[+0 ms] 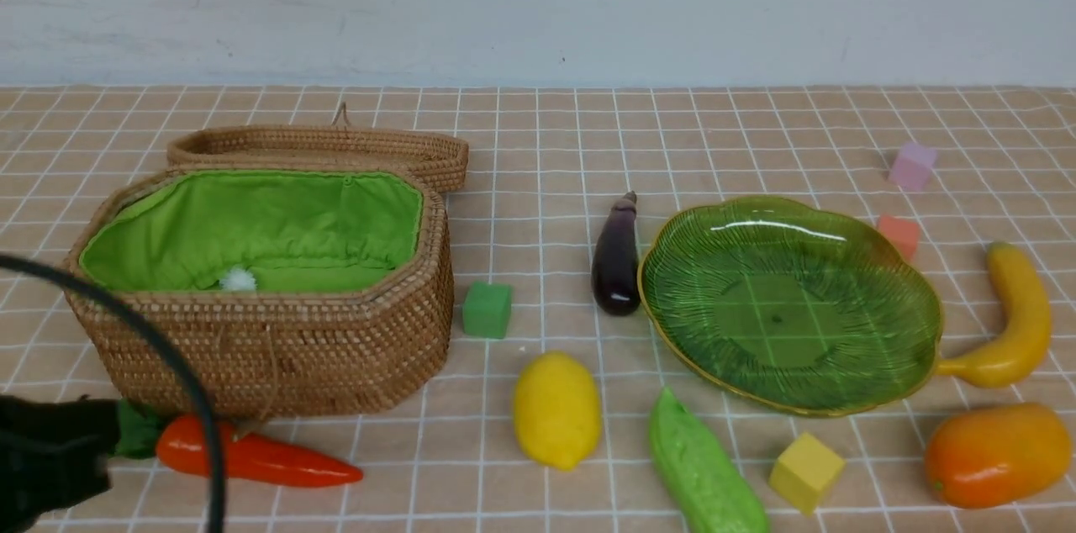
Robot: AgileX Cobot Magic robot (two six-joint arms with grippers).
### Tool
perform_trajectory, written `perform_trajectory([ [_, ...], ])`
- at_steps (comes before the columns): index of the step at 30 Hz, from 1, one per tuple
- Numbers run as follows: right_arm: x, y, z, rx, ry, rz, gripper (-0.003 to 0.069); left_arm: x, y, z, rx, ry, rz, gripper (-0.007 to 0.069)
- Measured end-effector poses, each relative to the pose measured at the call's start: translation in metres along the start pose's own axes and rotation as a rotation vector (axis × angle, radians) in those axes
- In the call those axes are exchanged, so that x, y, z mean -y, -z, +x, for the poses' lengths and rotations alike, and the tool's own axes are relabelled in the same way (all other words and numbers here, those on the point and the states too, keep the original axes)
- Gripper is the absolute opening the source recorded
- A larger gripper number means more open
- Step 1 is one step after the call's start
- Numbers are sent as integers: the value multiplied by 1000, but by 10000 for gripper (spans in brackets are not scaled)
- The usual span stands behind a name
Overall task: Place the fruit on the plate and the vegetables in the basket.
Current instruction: Use the left arm to grab a carrot and put it into the left basket
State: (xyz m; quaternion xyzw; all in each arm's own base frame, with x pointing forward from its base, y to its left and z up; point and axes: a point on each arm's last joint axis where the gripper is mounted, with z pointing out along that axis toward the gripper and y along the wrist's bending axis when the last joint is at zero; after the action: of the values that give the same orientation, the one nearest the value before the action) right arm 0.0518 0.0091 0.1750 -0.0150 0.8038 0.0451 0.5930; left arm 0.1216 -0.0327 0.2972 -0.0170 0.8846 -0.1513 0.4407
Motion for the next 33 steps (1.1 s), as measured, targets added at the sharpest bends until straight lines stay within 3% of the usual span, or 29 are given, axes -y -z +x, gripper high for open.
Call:
perform_trajectory([
  [4,0,0,-1,24,-47,-6,243,1,-13,-1,-59,22,8,-13],
  [6,-2,-1,-6,89,-257,-41,243,2,-18,5,-148,-35,18,-13],
  [7,-2,-1,-6,89,-262,-41,243,2,-19,6,-165,-49,19,-13],
  [8,-2,0,-12,154,-413,-62,243,2,-21,10,-219,-94,31,-13],
  [11,0,2,-20,244,-590,-77,243,5,-23,12,-254,-169,78,-13],
  [14,1,3,-24,282,-750,-104,243,10,-24,10,-260,-206,121,-13],
  [18,-9,5,-27,207,-814,-194,231,12,-26,4,-291,-249,135,-13],
  [21,-27,20,-54,86,-697,-336,199,16,-30,-6,-347,-312,158,-13],
  [22,-39,31,-79,-8,-544,-417,175,19,-33,-13,-381,-365,180,-13],
  [23,-41,31,-80,-46,-521,-430,170,20,-34,-14,-385,-370,183,-13],
  [24,-50,42,-108,-109,-351,-493,153,21,-40,-17,-413,-422,212,-13],
  [27,-56,53,-136,-170,-162,-552,141,22,-48,-17,-445,-489,242,-13],
  [28,-59,64,-158,-191,-26,-597,136,20,-57,-15,-481,-544,262,-13],
  [32,-63,83,-185,-183,157,-662,136,22,-76,-10,-525,-689,318,-13],
  [33,-64,91,-194,-162,213,-682,136,24,-88,-6,-537,-808,352,-12],
])
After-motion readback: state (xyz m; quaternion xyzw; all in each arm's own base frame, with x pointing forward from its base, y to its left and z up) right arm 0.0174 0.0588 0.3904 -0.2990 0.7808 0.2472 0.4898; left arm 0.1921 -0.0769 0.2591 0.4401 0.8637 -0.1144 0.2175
